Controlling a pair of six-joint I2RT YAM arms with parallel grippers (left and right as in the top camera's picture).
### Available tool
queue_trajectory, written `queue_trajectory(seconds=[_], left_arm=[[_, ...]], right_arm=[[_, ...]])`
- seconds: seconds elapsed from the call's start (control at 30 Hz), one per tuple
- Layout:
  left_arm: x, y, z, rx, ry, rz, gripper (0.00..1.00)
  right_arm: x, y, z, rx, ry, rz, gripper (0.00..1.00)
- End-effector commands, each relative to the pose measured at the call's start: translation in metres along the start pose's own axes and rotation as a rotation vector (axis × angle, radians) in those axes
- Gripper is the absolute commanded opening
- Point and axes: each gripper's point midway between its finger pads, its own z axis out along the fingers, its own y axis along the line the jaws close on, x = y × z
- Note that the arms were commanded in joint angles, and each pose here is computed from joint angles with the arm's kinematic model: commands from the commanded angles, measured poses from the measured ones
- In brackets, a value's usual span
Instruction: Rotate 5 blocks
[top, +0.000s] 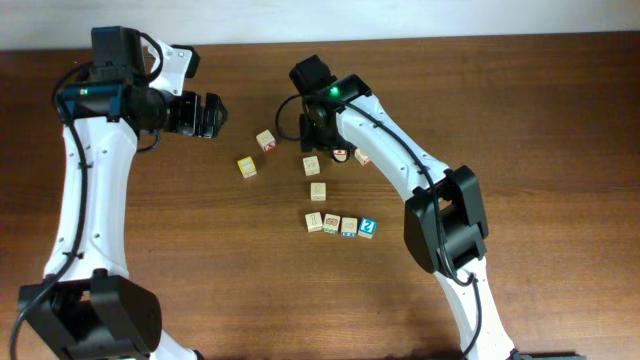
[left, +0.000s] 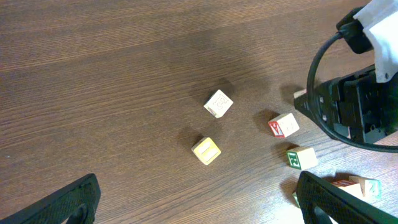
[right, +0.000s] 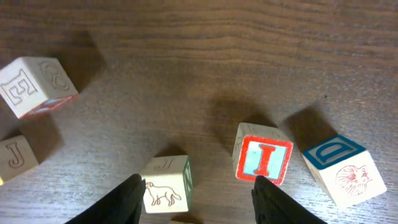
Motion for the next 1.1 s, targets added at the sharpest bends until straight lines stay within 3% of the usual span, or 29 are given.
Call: queue_trajectory(seconds=[0.0, 0.2, 0.37, 0.57, 0.67, 0.83, 0.93, 1.07], left_arm=[[-0.006, -0.002, -0.003, 0.005, -0.016, 0.022, 0.99], [-0.006, -0.002, -0.003, 0.005, -0.016, 0.022, 0.99], [-0.006, -0.002, -0.003, 0.005, -0.016, 0.022, 0.99], [-0.006, -0.002, -0.003, 0.005, -0.016, 0.022, 0.99], [-0.006, -0.002, -0.003, 0.005, -0.016, 0.022, 0.99], [-0.006, -0.002, -0.003, 0.005, -0.016, 0.022, 0.99], [-0.006, -0.002, -0.003, 0.005, -0.016, 0.022, 0.99], [-0.006, -0.002, -0.003, 0.005, -0.016, 0.022, 0.99]], right_arm=[[-0.007, 0.009, 0.003, -0.034, -0.030, -0.008, 0.57], [-0.033, 0.048, -0.003, -0.151, -0.167, -0.140, 0.64], [-0.036, 0.092, 0.003, -0.251, -0.255, -0.435, 0.67], [-0.024, 0.100, 0.068, -0.258, -0.226, -0.471, 0.73], [-0.024, 0.102, 0.078, -0.267, -0.230, -0.472, 0.72], [-0.024, 0.101, 0.078, -0.268, -0.229, -0.463, 0.41], [-0.029, 0.103, 0.060, -0.273, -0.243, -0.463, 0.34], [-0.034, 0.102, -0.018, -0.276, -0.251, -0.458, 0.27]])
